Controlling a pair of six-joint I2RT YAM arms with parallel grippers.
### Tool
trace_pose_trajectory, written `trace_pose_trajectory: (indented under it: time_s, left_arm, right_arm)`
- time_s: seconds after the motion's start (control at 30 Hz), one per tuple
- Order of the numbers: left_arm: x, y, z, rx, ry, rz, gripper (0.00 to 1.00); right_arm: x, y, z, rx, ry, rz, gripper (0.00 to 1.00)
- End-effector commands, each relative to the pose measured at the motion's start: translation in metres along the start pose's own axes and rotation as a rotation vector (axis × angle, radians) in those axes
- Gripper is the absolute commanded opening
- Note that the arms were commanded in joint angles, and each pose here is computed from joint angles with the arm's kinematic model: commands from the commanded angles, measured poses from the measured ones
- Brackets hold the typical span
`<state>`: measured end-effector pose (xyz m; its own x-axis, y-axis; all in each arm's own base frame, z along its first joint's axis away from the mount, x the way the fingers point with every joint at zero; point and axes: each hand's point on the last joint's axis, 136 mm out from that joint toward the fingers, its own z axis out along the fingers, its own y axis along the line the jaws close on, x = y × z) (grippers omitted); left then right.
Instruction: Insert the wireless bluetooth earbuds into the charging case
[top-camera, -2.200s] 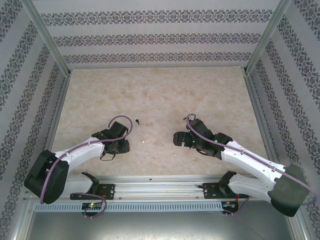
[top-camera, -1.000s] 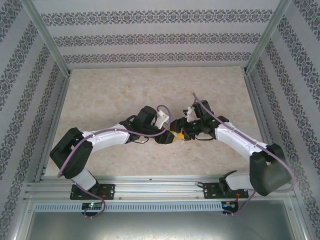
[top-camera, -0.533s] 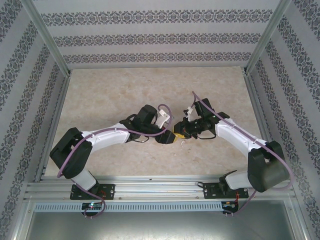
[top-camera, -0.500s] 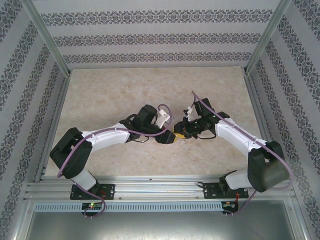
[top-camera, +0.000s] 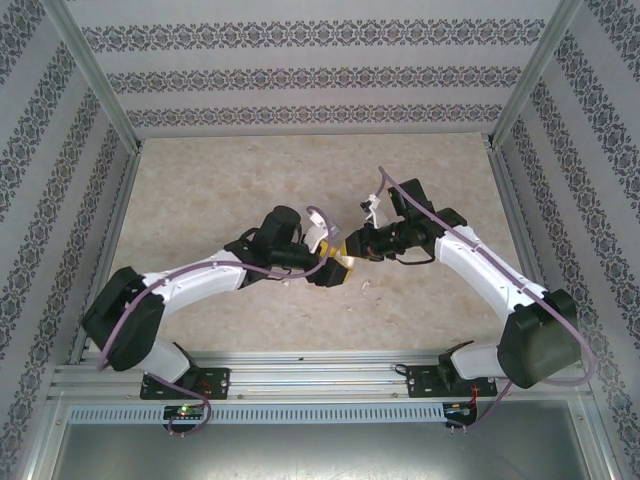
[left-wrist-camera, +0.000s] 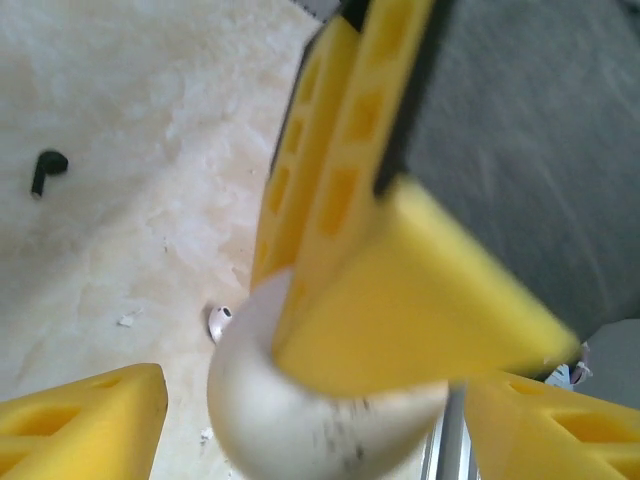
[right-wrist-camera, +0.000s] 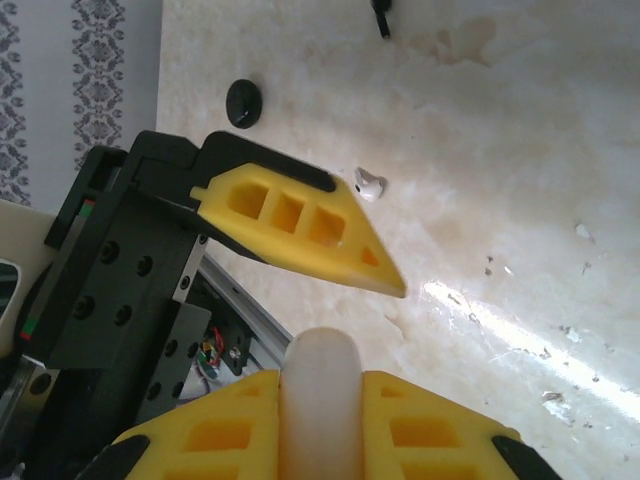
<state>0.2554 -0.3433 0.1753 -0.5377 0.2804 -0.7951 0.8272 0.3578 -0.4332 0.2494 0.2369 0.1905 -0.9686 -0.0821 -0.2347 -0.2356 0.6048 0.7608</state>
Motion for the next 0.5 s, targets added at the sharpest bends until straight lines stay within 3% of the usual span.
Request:
trace_pose_trajectory:
  time_s: [0.0,0.2,0.47]
  left_arm:
    - [-0.017,-0.011,-0.020,0.026,-0.083,0.138,0.79]
    - [-0.015,-0.027,-0.042,0.110,-0.110,0.244,0.82]
    - [-0.037,-0.032,-0.061,0.195,-0.148,0.238,0.83]
  right_arm:
    - [0.000,0.007,-0.009,0.037,0.021,-0.144,0.00]
    - [-0.005,0.019,-0.018,0.032,0.010,-0.255,0.00]
    - [-0.008,0.040,-0.025,-0.037,-0.029,-0.347,0.00]
